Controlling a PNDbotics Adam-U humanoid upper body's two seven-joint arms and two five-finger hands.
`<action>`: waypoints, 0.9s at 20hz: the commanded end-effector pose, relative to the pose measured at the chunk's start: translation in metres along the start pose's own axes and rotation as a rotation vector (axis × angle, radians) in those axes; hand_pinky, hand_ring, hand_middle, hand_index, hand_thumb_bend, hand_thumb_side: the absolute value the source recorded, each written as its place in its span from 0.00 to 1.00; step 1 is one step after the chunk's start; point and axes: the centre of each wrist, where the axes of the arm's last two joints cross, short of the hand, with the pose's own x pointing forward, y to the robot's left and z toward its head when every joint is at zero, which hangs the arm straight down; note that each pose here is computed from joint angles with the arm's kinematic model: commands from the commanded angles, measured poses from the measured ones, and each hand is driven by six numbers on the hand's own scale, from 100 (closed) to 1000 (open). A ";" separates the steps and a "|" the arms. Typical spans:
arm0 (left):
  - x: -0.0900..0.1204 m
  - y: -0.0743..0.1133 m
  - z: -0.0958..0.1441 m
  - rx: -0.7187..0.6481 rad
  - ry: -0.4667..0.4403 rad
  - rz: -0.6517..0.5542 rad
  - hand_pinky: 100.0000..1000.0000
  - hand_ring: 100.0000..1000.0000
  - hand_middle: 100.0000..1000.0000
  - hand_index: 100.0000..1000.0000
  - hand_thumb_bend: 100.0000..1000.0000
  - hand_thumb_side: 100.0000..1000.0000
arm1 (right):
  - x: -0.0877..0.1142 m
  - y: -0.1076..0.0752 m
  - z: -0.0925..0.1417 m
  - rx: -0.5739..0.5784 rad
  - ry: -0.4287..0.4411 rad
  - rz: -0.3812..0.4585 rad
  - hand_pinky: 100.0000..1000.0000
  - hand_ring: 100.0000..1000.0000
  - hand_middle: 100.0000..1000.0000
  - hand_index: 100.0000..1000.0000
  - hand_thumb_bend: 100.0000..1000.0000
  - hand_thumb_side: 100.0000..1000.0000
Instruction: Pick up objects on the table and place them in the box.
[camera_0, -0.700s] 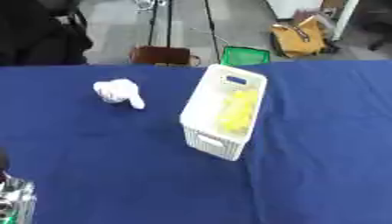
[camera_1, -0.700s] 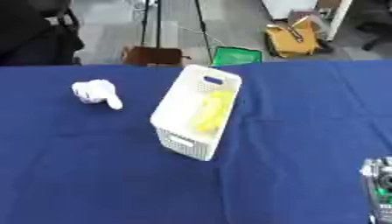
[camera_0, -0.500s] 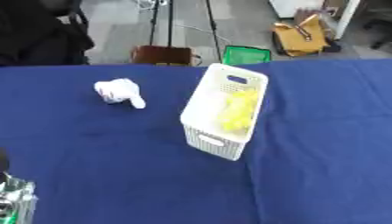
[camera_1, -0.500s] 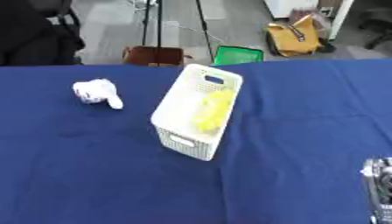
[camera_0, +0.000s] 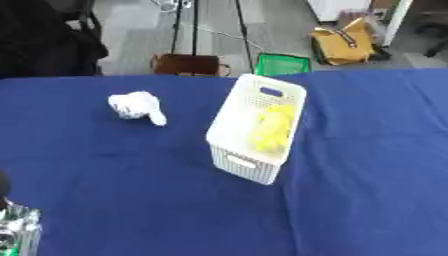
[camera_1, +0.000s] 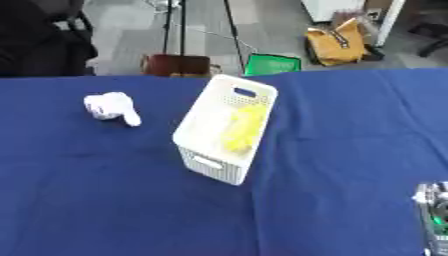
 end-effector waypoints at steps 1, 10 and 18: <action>-0.001 0.016 -0.032 -0.131 -0.122 -0.121 0.73 0.79 0.80 0.84 0.00 0.57 | 0.001 -0.004 -0.008 -0.015 -0.054 -0.009 0.75 0.74 0.61 0.74 0.00 0.83; 0.002 0.031 -0.076 -0.606 -0.141 -0.490 0.78 0.83 0.84 0.92 0.00 0.65 | 0.000 -0.005 -0.005 0.000 -0.052 -0.001 0.75 0.74 0.61 0.74 0.00 0.83; -0.001 0.031 -0.101 -0.899 -0.095 -0.695 0.79 0.85 0.86 0.95 0.00 0.76 | 0.000 -0.006 -0.004 0.009 -0.050 0.002 0.75 0.74 0.61 0.74 0.00 0.83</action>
